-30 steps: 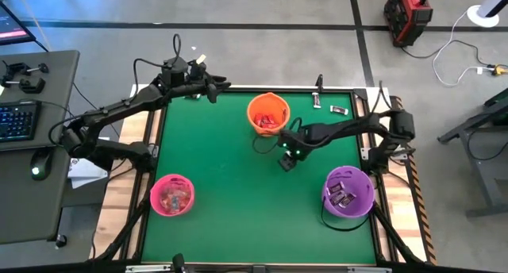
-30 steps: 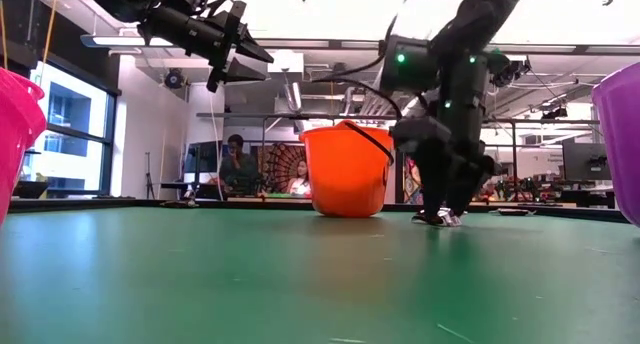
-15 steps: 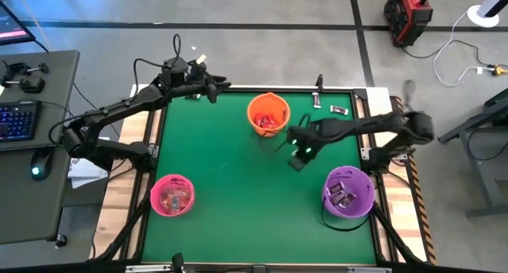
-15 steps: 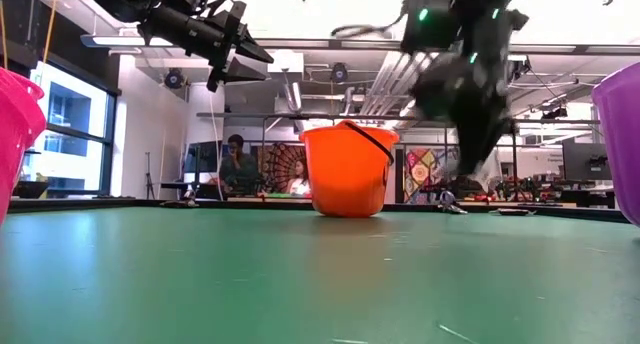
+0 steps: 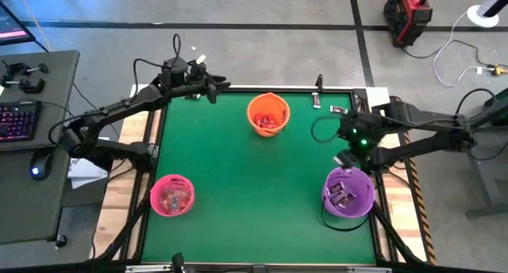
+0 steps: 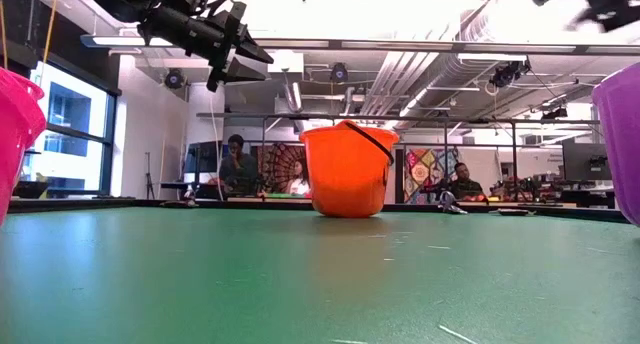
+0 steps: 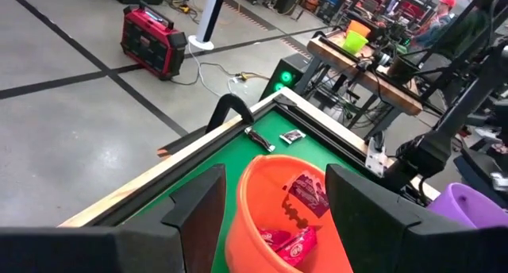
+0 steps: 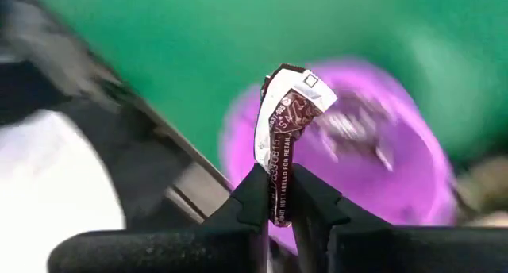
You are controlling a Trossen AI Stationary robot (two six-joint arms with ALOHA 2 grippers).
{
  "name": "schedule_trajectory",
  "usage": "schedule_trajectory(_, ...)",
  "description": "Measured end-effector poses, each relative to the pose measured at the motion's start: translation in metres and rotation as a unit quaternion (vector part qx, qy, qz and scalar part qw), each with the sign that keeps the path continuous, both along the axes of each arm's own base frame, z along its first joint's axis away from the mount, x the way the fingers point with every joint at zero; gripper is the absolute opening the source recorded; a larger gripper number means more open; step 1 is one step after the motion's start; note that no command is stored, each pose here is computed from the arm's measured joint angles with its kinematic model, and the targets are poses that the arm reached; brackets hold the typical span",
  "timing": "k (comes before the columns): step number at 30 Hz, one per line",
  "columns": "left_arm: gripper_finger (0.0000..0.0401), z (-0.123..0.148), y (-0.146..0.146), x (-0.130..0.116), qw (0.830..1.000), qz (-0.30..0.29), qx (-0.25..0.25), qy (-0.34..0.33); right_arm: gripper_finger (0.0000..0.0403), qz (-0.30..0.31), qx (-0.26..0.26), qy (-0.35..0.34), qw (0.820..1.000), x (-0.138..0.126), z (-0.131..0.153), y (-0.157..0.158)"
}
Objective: Sort candy by brand, put in halloween buckets
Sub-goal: Put the brown chocolate into the violet bucket
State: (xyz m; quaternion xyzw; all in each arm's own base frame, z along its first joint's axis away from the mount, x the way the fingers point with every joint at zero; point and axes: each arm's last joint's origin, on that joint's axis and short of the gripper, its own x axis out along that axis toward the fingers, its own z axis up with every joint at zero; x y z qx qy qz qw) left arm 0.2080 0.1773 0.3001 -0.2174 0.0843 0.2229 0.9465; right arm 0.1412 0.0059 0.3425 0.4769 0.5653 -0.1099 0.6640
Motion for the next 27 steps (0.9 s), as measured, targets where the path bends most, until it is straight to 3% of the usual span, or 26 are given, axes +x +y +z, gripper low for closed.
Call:
schedule_trajectory(4, 0.0206, 0.0, 0.0, 0.0, 1.0, -0.002, 0.005, 0.003, 0.0027, -0.007, 0.014, 0.099, 0.995, -0.017, -0.017, 0.01)
schedule_trajectory(8, 0.0206, -0.002, 0.0, 0.0, 1.0, -0.002, 0.002, 0.009, 0.004, -0.012, 0.053, 0.139, 0.989, -0.009, -0.042, 0.017)
schedule_trajectory(13, 0.0206, -0.004, -0.001, -0.001, 1.0, -0.003, -0.007, 0.021, 0.0103, 0.009, 0.081, 0.143, 0.986, 0.008, -0.063, 0.025)
schedule_trajectory(18, 0.0206, -0.005, -0.001, -0.001, 1.0, -0.005, -0.002, 0.026, 0.0174, 0.071, 0.103, 0.121, 0.985, 0.017, -0.063, 0.03)
schedule_trajectory(22, 0.0206, -0.005, -0.001, -0.001, 1.0, -0.004, -0.001, 0.026, 0.0198, 0.075, 0.117, 0.06, 0.988, 0.027, -0.053, 0.026)
schedule_trajectory(25, 0.0206, -0.005, -0.001, -0.001, 1.0, -0.003, -0.003, 0.025, 0.0199, 0.058, 0.1, -0.057, 0.992, 0.046, -0.041, 0.014)
schedule_trajectory(27, 0.0206, -0.003, -0.001, -0.001, 1.0, -0.002, -0.011, 0.029, 0.02, 0.029, 0.051, -0.162, 0.985, 0.063, -0.031, 0.001)
